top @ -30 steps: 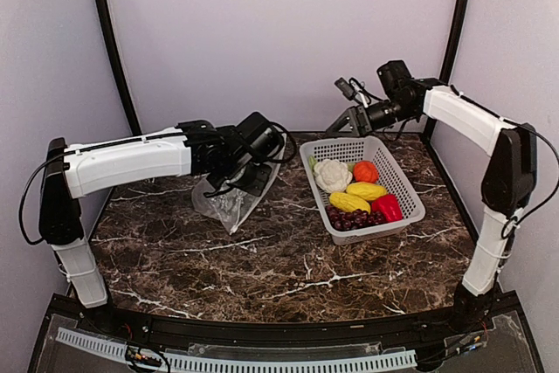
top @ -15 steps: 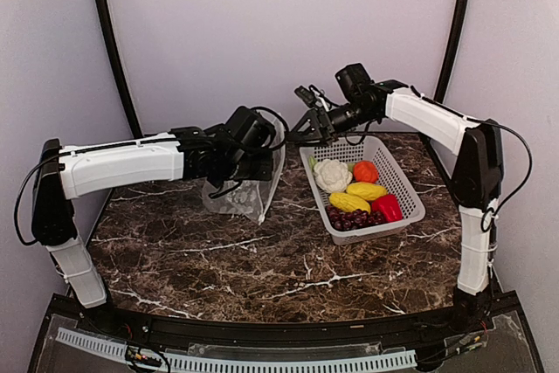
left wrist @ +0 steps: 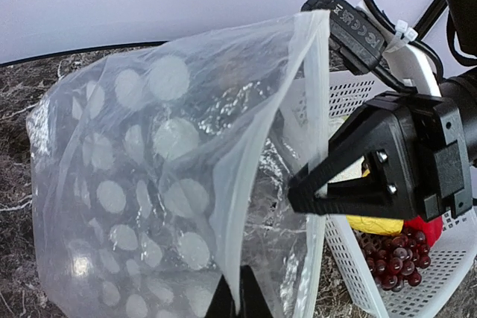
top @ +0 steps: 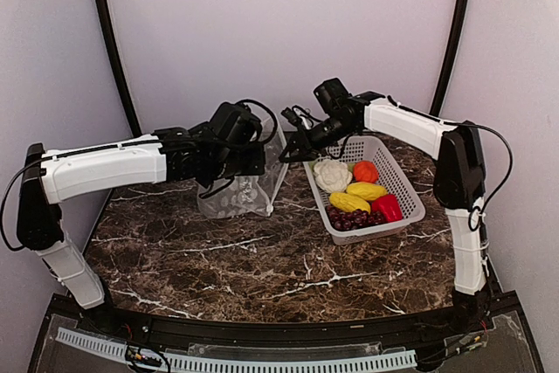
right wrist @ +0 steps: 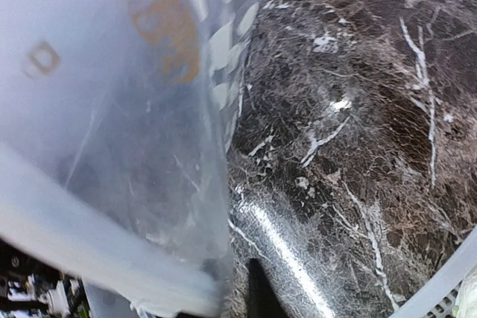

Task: Place the food in the zip-top bag and seal the zipper
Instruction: Adjust the zipper food storage bag at the center of the board.

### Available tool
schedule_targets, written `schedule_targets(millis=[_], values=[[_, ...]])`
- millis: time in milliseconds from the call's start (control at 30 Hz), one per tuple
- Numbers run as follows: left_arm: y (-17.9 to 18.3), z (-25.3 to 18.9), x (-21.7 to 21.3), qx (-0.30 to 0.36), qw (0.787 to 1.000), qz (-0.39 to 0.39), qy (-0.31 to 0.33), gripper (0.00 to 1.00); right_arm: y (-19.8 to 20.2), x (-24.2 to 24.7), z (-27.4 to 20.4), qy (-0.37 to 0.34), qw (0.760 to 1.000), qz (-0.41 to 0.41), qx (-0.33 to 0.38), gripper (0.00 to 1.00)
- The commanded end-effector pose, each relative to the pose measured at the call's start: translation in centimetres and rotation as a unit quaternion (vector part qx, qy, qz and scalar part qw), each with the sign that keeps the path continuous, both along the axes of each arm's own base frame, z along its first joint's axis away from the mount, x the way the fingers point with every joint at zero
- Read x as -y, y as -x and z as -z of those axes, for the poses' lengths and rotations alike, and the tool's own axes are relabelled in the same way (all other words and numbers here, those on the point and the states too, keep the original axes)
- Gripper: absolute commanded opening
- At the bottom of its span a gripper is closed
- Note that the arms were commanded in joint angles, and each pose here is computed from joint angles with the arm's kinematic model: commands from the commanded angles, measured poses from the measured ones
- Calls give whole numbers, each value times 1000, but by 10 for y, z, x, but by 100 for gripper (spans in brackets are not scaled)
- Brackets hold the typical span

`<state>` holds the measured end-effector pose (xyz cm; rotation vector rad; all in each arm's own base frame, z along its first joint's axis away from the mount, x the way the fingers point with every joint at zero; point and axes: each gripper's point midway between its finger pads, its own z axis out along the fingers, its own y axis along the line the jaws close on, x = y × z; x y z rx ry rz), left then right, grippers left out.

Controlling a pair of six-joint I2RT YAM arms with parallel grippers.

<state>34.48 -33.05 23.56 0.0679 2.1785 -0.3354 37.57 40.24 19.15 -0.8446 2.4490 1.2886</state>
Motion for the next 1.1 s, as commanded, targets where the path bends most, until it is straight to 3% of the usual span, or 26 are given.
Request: schedule_targets(millis=[0,133,300,533,700,867,967,1033,1067], values=[[6,-16,-16,17,1000,-11,11,1,-26,3,0,30,998,46,42,0],[11,-18,-28,20,1000,-19,6,1,-43,17,-4,68,991,79,85,0],[11,-19,-27,22,1000,-12,4,1,-38,17,-10,62,991,67,92,0],[9,-12,-22,13,1000,1,-4,1,-17,9,-46,-7,995,6,96,11],[9,-8,-29,6,1000,8,-22,1,-6,31,-100,-54,989,-28,137,44],[12,-4,-32,0,999,22,-31,1,0,79,-160,-95,976,-21,197,66],[13,-2,-34,0,999,27,-36,1,3,100,-224,-142,959,2,244,80],[14,-4,-36,0,999,27,-37,1,9,110,-267,-166,941,23,295,97],[15,-3,-36,-2,999,28,-38,1,13,116,-286,-171,933,42,315,98]])
